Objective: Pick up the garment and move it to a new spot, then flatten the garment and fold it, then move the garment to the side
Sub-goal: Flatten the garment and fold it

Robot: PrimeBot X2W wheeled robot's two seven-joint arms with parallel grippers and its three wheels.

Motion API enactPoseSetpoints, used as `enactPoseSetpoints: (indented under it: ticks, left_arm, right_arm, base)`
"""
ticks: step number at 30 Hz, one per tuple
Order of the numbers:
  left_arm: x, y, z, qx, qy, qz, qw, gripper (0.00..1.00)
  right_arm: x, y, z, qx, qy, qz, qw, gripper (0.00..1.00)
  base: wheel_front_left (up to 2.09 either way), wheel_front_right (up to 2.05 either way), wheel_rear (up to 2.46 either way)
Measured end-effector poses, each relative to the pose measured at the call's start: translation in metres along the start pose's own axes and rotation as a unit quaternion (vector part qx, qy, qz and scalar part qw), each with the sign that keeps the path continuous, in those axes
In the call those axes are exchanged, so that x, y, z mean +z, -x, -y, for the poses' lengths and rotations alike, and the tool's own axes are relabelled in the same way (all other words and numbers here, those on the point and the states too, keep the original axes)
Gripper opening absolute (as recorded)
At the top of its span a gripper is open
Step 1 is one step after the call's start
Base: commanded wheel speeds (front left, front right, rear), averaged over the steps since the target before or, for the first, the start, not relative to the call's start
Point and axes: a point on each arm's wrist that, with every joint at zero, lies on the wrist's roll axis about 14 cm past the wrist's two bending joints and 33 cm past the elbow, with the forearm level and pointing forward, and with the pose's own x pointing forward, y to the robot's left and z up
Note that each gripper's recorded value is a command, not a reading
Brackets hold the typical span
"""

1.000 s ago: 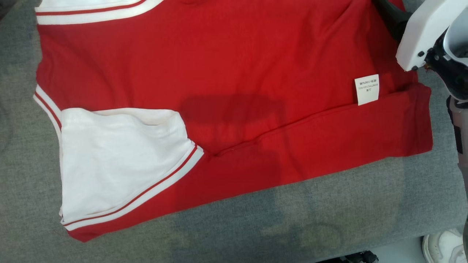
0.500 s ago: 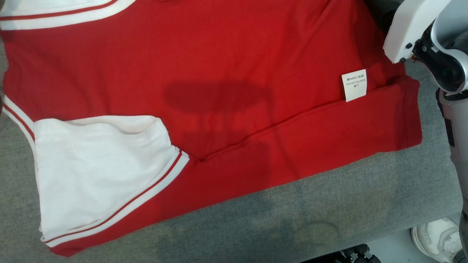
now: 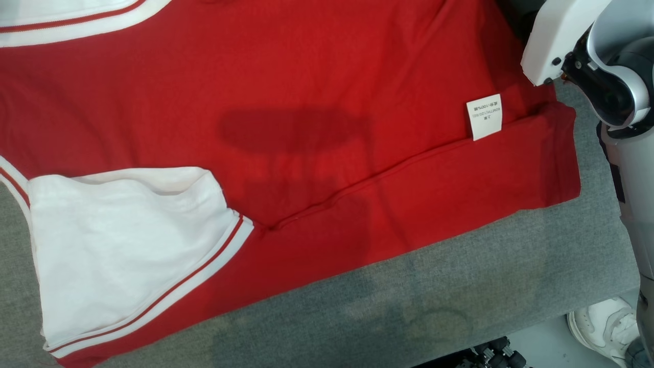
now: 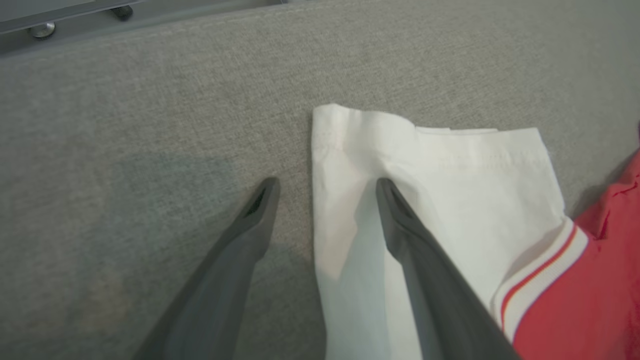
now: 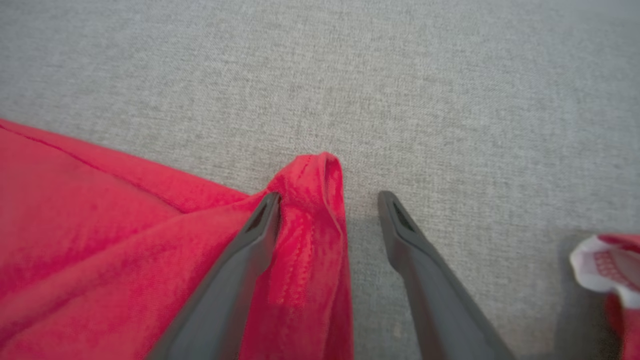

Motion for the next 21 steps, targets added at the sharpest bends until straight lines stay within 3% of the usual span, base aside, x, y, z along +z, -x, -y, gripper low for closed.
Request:
enactPoseSetpoints:
  ticks: [2,3,4,5,7,16,21]
  left_arm:
    - [-0.001,-0.001,0.002,-0.003,-0.003,-0.004,1.0,1.0]
    - [-0.002,-0.002,0.002,-0.003,-0.006,-0.008,1.0,1.0]
    - [-0.005,-0.002,0.003,-0.004,-0.01,-0.014,1.0,1.0]
    - [-0.006,-0.002,0.003,-0.005,-0.013,-0.016,1.0,0.81]
    - [-0.007,-0.001,0.004,-0.008,-0.013,-0.018,1.0,0.0]
    - [-0.014,0.013,0.023,-0.042,-0.025,-0.025,0.998,0.0]
    - [0.002,0.036,0.043,-0.052,-0.055,0.013,0.997,0.0]
  right_arm:
    - [0.001,0.0,0.0,0.001,0.001,0.0,1.0,0.97]
    - [0.001,0.0,-0.001,0.002,0.002,0.001,1.0,0.78]
    - [0.002,0.0,-0.001,0.002,0.002,0.002,1.0,0.49]
    - [0.002,-0.001,-0.002,0.004,0.002,0.003,1.0,0.33]
    - [0.002,-0.001,-0.005,0.009,0.003,0.003,1.0,0.0]
    - [0.009,0.006,-0.009,0.022,0.008,0.024,0.999,0.0]
    - [0.018,0.018,-0.007,0.022,0.005,0.055,0.998,0.0]
  base:
    - [0.0,0.0,0.0]
    - [0.0,0.0,0.0]
    - [0.0,0.0,0.0]
    - [0.0,0.0,0.0]
    - [0.0,0.0,0.0]
    - [0.0,0.0,0.0]
    - [0.0,0.0,0.0]
